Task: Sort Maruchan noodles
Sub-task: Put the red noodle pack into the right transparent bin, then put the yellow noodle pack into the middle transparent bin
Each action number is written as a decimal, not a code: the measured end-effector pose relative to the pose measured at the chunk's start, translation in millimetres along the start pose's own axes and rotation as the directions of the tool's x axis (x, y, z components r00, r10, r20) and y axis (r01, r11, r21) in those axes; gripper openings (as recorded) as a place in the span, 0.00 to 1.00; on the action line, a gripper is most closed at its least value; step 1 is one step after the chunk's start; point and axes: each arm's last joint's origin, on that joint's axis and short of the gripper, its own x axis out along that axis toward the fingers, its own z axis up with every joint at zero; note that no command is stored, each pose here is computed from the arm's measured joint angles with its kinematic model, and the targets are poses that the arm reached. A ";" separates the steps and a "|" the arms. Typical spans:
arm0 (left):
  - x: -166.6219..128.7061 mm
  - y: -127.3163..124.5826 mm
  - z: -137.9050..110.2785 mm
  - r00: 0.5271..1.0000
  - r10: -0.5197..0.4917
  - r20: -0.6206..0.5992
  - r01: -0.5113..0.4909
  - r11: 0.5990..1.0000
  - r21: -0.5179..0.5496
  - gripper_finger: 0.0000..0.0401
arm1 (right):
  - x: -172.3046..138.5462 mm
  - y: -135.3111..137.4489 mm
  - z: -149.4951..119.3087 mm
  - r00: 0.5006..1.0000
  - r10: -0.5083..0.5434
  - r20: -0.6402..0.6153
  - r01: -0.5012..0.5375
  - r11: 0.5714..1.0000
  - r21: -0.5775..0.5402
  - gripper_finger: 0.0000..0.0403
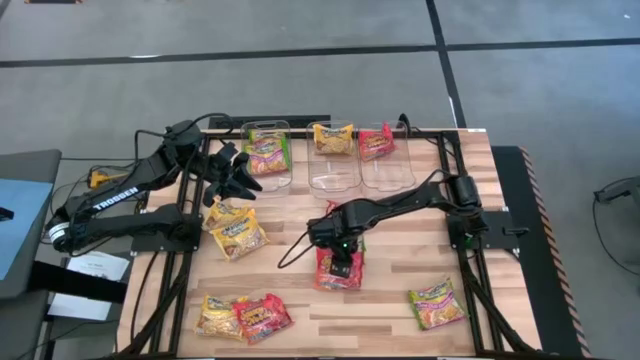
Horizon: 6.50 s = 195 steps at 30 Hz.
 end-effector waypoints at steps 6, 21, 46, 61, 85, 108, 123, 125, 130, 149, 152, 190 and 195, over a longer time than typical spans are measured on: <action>0.0 0.0 0.0 1.000 0.000 0.000 0.000 1.000 0.001 0.44 | -0.2 0.8 0.3 1.000 0.016 -0.002 -0.016 0.999 0.028 0.25; 0.0 0.0 -0.1 1.000 0.000 -0.001 0.000 1.000 0.000 0.44 | -31.1 17.4 6.5 0.998 0.069 0.011 -0.069 0.997 0.027 0.01; 0.0 1.4 -1.5 1.000 0.027 -0.003 -0.027 0.999 -0.017 0.44 | -185.2 -30.4 16.2 0.857 -0.481 0.185 0.502 0.861 -0.084 0.00; -0.3 3.7 -0.4 0.993 0.110 0.032 -0.110 0.994 -0.021 0.44 | -255.2 -108.5 -29.4 0.765 -0.610 0.204 0.619 0.785 0.024 0.00; -1.9 10.0 2.1 0.937 0.329 0.120 -0.339 0.938 0.069 0.44 | -186.2 -232.7 -71.9 0.739 -0.663 0.117 0.671 0.710 -0.216 0.00; -2.6 11.6 2.8 0.913 0.383 0.142 -0.394 0.917 0.057 0.44 | -146.1 -263.3 -76.5 0.759 -0.617 0.210 0.650 0.738 -0.181 0.08; -2.6 11.6 2.8 0.913 0.383 0.142 -0.394 0.917 0.058 0.44 | -146.2 -263.4 -76.3 0.757 -0.618 0.212 0.642 0.764 -0.066 0.28; -2.8 12.0 2.8 0.907 0.395 0.146 -0.406 0.912 0.055 0.44 | -146.4 -263.5 -76.4 0.755 -0.622 0.209 0.642 0.766 -0.041 0.31; -5.4 14.7 -0.4 0.864 0.483 0.141 -0.490 0.872 0.019 0.44 | -159.5 -260.7 -72.5 0.713 -0.672 0.201 0.687 0.727 -0.005 0.38; -40.6 -36.1 43.7 0.616 0.782 0.095 -0.783 0.594 0.185 0.44 | -243.2 -227.9 -50.1 0.563 -0.745 0.358 0.756 0.639 0.143 0.48; -46.6 -49.1 51.0 0.618 0.783 0.069 -0.783 0.605 0.146 0.44 | -247.9 -225.5 -49.4 0.554 -0.745 0.370 0.757 0.636 0.147 0.49; -30.8 11.1 -101.8 0.638 0.392 -0.663 -0.669 0.709 -0.224 0.44 | -202.3 -111.1 -31.8 0.675 -0.595 0.436 0.606 0.785 0.132 0.50; -27.2 19.4 -117.6 0.623 0.387 -0.680 -0.690 0.682 -0.244 0.44 | -197.2 -97.3 -32.3 0.686 -0.576 0.444 0.601 0.793 0.100 0.50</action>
